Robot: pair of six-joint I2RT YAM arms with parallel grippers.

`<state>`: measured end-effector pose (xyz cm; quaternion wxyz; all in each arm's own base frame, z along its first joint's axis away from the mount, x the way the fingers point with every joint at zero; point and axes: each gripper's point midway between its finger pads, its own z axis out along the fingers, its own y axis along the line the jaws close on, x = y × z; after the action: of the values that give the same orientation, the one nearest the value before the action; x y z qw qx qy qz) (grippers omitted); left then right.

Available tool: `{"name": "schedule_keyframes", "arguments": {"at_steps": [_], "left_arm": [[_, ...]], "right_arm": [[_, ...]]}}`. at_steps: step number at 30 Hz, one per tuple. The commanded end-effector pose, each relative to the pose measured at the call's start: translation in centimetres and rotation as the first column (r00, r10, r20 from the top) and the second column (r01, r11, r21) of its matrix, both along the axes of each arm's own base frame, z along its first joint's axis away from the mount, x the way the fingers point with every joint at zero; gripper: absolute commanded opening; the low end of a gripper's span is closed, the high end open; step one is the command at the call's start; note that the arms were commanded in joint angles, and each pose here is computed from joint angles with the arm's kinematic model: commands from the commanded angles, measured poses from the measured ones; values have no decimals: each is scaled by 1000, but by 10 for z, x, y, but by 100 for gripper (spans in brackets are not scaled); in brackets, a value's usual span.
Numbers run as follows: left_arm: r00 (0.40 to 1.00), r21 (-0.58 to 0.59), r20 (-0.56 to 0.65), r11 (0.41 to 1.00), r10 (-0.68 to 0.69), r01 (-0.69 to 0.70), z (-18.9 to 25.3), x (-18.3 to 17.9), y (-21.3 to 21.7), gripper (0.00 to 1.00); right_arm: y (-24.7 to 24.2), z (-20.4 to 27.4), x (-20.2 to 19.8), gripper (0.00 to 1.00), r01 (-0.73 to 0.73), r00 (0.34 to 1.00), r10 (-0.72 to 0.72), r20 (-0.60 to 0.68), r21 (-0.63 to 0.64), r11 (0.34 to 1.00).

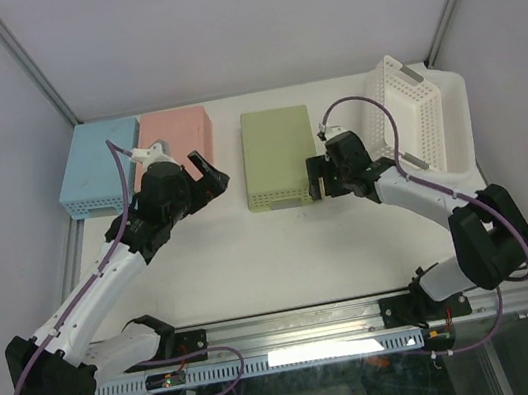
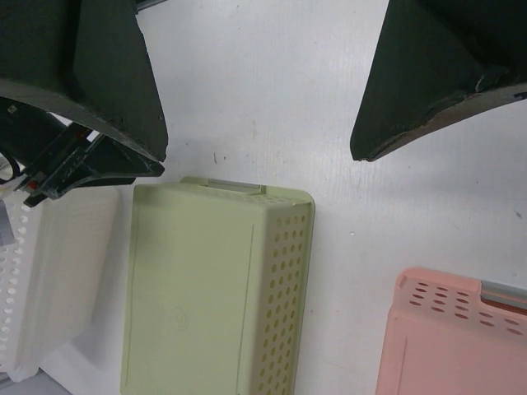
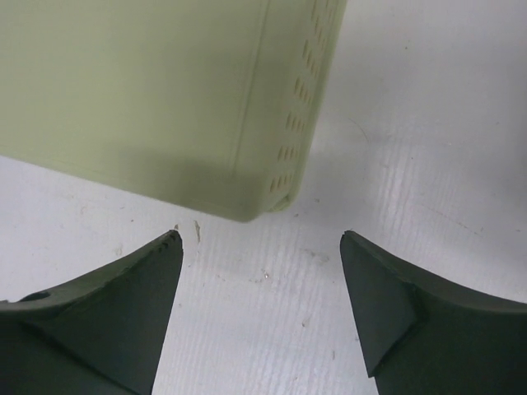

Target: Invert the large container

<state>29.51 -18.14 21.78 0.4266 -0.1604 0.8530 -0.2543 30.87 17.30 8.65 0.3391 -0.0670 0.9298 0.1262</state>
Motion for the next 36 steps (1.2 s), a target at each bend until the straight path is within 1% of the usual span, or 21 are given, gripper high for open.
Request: {"name": "schedule_keyframes", "arguments": {"at_steps": [1, 2, 5, 8, 14, 17, 20, 23, 27, 29, 32, 36], "left_arm": [[995, -28, 88, 998, -47, 50, 23, 1, -8, 99], [995, -28, 89, 998, -47, 49, 23, 1, -7, 99], [995, -27, 88, 998, -46, 48, 22, 1, -7, 99], [996, -29, 83, 999, -42, 44, 21, 1, -7, 99], [996, -31, 78, 999, -36, 38, 20, 0, -6, 99], [996, -27, 78, 999, -31, 33, 21, 0, -5, 99], [996, -20, 81, 999, -30, 32, 21, 1, -4, 99], [996, -16, 83, 999, -32, 34, 22, 3, -5, 99], [996, -15, 74, 999, -43, 44, 20, 4, -7, 99], [996, -17, 71, 999, -50, 51, 19, 2, -8, 99], [996, -19, 70, 998, -57, 59, 18, 0, -8, 99], [995, -20, 74, 998, -61, 63, 18, -2, -8, 99]], "right_arm": [[17, 12, 34, 75, -23, 996, 22, 86, 7, 1000], [21, 13, 40, 70, -28, 995, 27, 95, 16, 999], [36, 16, 56, 66, -30, 993, 24, 116, 50, 998], [53, 19, 74, 64, -54, 990, 42, 135, 83, 995], [78, 25, 103, 64, -98, 987, 83, 137, 106, 990], [80, 37, 104, 65, -107, 984, 89, 155, 110, 988], [73, 55, 106, 72, -95, 979, 73, 192, 105, 990], [62, 69, 112, 76, -67, 977, 34, 212, 148, 987], [47, 77, 134, 77, -12, 986, -33, 166, 263, 965], [43, 71, 148, 78, 14, 991, -55, 125, 302, 953], [42, 64, 165, 83, 47, 995, -76, 66, 367, 929], [51, 52, 186, 85, 69, 997, -79, 8, 420, 905]]}}
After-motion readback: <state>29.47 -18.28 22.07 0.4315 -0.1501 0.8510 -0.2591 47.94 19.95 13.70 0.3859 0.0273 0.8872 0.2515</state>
